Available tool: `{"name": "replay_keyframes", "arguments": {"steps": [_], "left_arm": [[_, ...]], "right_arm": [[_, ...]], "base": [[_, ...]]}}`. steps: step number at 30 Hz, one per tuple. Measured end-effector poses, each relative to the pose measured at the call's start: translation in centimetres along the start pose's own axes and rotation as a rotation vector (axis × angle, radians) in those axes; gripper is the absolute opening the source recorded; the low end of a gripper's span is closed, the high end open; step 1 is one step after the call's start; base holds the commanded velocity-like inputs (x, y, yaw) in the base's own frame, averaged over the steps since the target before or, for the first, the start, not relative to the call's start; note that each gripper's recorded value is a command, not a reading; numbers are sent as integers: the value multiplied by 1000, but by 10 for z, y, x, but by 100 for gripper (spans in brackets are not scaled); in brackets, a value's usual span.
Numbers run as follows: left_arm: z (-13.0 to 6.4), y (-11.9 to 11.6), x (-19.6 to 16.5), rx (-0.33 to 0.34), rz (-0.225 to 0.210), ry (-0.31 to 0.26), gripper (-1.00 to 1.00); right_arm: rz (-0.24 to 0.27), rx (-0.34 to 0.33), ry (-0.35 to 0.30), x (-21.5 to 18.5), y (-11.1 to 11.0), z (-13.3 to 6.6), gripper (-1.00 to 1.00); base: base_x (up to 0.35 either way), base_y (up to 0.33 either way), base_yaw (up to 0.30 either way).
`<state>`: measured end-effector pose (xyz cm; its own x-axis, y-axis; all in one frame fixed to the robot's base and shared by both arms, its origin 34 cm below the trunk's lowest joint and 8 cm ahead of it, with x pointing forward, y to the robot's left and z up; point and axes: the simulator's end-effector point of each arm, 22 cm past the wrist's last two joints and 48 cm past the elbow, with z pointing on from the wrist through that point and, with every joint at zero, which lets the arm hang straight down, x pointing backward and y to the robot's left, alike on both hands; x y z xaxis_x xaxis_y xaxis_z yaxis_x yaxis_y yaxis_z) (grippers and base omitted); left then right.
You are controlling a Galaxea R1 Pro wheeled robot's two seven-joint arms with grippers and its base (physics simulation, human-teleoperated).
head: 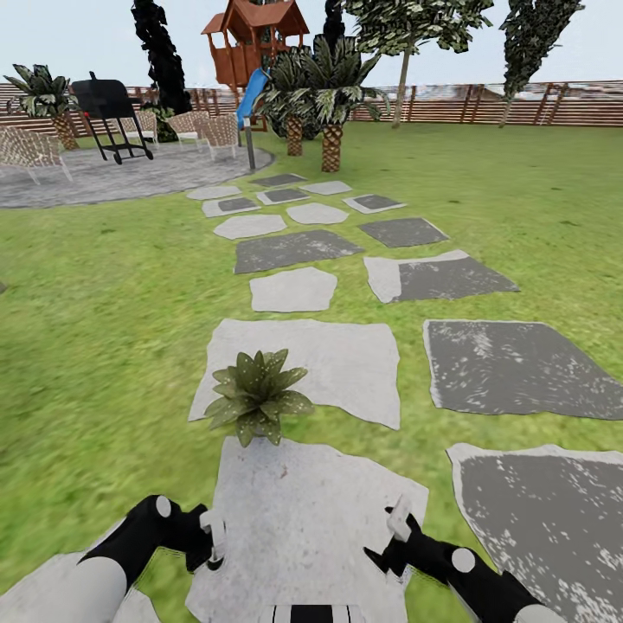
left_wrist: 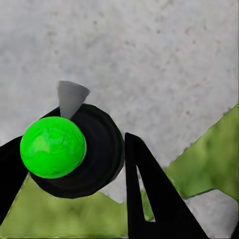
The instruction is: Pick up the pesticide atomizer in the garden and spray insectifuge to fully cover both potted plants in the garden.
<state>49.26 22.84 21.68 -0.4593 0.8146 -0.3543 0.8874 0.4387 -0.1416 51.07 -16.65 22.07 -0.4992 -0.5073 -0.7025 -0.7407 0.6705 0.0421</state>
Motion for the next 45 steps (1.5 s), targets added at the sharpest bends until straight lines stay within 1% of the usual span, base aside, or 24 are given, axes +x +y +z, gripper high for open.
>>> {"name": "replay_keyframes", "arguments": {"steps": [3, 7, 10, 14, 18, 19, 21, 22, 23, 24, 29, 32, 35, 37, 40, 45], "left_arm": [[-10, 15, 2, -15, 19, 27, -100], [-15, 22, -10, -19, 36, 32, -100], [-11, 14, -18, 2, 52, 41, -100], [-6, 2, -30, 37, 63, 45, -100], [-2, -6, -46, 56, 90, 37, -100], [-1, -7, -50, 57, 98, 33, -100], [1, -11, -58, 61, 113, 28, -100], [12, -33, -72, 102, 258, 80, -100], [16, -42, -86, 113, 267, 58, -100], [16, -41, -85, 113, 272, 64, -100], [19, -47, -94, 120, 278, 53, -100], [21, -52, -101, 125, 284, 44, -100], [24, -60, -114, 133, 295, 28, -100], [26, -64, -119, 138, 313, 30, -100], [27, -67, -121, 142, 335, 35, -100], [28, -72, -130, 145, 337, 19, -100]], "right_arm": [[-17, 9, -27, -17, -9, 3, 100], [-56, 11, -51, -36, -17, 5, 100], [-75, -14, -66, -46, -9, 9, 100], [-99, -51, -89, -61, 5, 15, 100], [-123, -87, -112, -77, 20, 20, 100], [-129, -96, -118, -81, 24, 22, -100], [-142, -115, -131, -89, 32, 24, -100], [-343, -309, -119, -103, 73, 19, -100], [-354, -319, -120, -105, 75, 18, -100], [-356, -321, -123, -106, 76, 18, -100], [-364, -321, -139, -115, 78, 19, -100], [-364, -325, -146, -119, 82, 20, -100], [-372, -330, -173, -134, 90, 24, -100], [-381, -330, -194, -146, 93, 24, -100], [-384, -332, -207, -152, 97, 25, -100], [-383, -334, -211, -154, 98, 25, -100]], "base": [[0, 0, 0], [0, 0, 0], [0, 0, 0], [0, 0, 0], [0, 0, 0], [0, 0, 0], [0, 0, 0], [0, 0, 0], [0, 0, 0], [0, 0, 0], [0, 0, 0], [0, 0, 0], [0, 0, 0], [0, 0, 0], [0, 0, 0], [0, 0, 0]]}}
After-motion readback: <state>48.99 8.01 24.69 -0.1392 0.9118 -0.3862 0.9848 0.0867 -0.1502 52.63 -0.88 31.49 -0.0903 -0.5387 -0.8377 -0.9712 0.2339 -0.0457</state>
